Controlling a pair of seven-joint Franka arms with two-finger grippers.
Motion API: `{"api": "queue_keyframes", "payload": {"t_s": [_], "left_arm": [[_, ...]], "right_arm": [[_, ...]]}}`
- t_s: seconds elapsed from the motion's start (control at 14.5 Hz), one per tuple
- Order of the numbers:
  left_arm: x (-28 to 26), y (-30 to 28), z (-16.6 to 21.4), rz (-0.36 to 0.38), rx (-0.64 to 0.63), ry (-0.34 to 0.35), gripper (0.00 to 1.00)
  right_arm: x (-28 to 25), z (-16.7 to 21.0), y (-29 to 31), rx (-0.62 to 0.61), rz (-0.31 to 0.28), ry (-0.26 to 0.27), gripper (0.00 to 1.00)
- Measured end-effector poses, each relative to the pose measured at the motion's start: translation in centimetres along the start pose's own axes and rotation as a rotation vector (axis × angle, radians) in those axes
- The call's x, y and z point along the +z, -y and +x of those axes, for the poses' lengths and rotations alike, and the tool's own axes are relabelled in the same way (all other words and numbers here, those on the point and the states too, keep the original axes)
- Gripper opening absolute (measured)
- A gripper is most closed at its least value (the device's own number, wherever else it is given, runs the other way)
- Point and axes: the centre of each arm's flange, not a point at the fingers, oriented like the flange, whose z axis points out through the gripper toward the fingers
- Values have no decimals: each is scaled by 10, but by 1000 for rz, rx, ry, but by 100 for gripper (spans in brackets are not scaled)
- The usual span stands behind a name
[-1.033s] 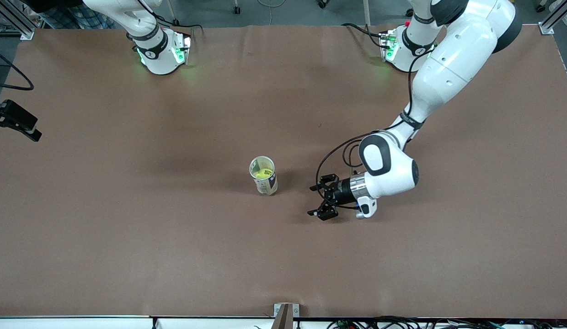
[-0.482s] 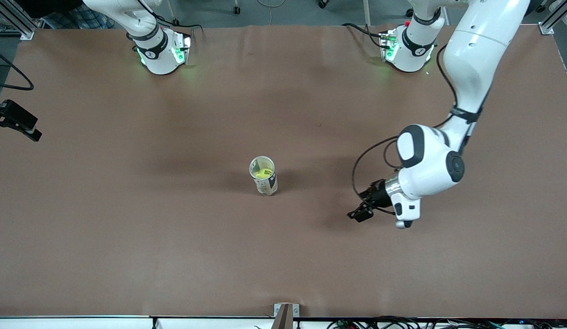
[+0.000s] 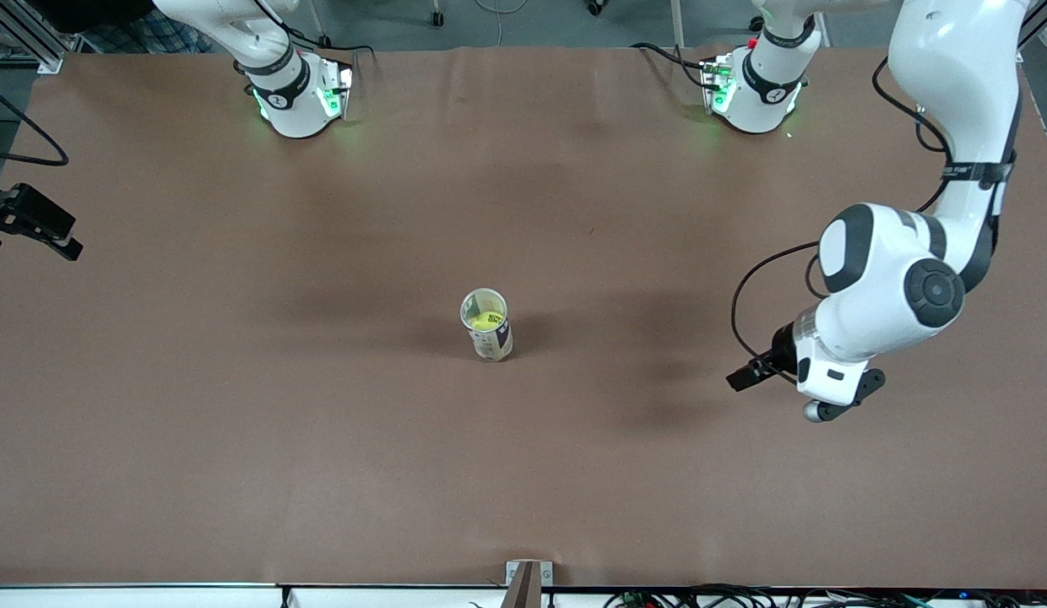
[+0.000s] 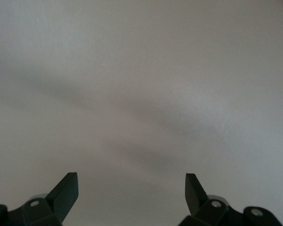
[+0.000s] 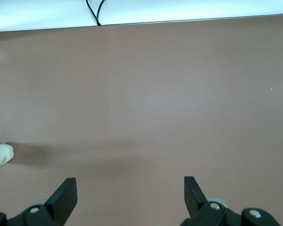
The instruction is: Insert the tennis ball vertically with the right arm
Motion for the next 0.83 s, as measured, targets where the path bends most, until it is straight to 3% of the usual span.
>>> {"api": "queue_keyframes", "payload": {"t_s": [0.62,0.83], "left_arm": [[-164,40,-38,64,263,-2,100],[-222,60,-51,87,297,5,100]], "right_arm": [[0,0,1,-2,0,2,100],[0,0,1,-2,0,2,100]]}}
